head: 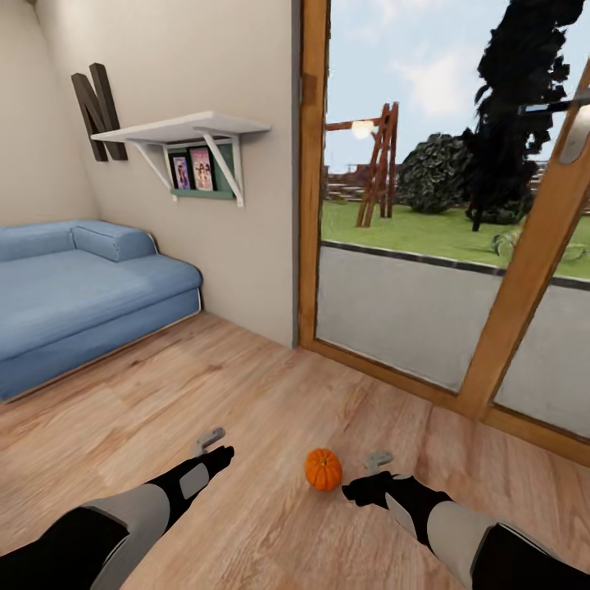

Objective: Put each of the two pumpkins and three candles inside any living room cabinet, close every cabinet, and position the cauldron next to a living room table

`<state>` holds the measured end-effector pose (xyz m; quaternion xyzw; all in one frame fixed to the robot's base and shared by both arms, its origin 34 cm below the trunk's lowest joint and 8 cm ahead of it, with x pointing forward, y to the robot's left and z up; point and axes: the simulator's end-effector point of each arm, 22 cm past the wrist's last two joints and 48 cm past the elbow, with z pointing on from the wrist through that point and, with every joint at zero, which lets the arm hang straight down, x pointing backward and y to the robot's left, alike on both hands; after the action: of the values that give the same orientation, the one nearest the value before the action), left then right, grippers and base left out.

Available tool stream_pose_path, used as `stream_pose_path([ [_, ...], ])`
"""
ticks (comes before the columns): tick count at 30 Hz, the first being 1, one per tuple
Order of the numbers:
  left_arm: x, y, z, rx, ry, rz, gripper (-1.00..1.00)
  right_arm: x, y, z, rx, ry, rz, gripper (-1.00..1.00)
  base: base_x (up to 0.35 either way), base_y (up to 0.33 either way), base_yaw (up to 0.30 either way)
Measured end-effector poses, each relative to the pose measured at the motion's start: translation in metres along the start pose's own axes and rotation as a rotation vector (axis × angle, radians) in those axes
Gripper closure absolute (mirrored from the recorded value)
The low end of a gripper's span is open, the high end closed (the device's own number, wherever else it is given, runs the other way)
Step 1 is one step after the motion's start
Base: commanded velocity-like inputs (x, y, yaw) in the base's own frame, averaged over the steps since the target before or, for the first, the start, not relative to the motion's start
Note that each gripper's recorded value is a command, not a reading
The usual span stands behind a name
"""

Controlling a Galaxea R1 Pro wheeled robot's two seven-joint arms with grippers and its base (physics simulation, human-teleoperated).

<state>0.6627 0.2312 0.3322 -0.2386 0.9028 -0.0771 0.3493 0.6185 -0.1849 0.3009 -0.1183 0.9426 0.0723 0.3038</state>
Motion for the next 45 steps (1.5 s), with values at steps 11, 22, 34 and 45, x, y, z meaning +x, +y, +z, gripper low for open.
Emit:
stream_pose_path([
  [11,-0.007,-0.016,-0.001,0.024,-0.007,0.003,-1.0,-0.008,0.021,0.003,-0.026,-0.013,-0.014,-1.0,0.03,0.0,0.001],
  [22,-0.005,-0.014,-0.001,0.013,-0.004,0.004,-1.0,0.038,0.031,0.005,-0.042,0.044,0.01,-1.0,0.091,0.066,0.092],
  [34,-0.014,-0.02,-0.008,0.028,-0.021,0.007,-1.0,0.044,0.033,-0.001,-0.041,0.042,0.016,-1.0,0.002,0.001,0.004],
  [45,-0.011,-0.028,-0.008,0.039,-0.018,0.012,-1.0,0.044,0.033,0.0,-0.043,0.045,0.02,-1.0,0.0,0.0,0.013],
])
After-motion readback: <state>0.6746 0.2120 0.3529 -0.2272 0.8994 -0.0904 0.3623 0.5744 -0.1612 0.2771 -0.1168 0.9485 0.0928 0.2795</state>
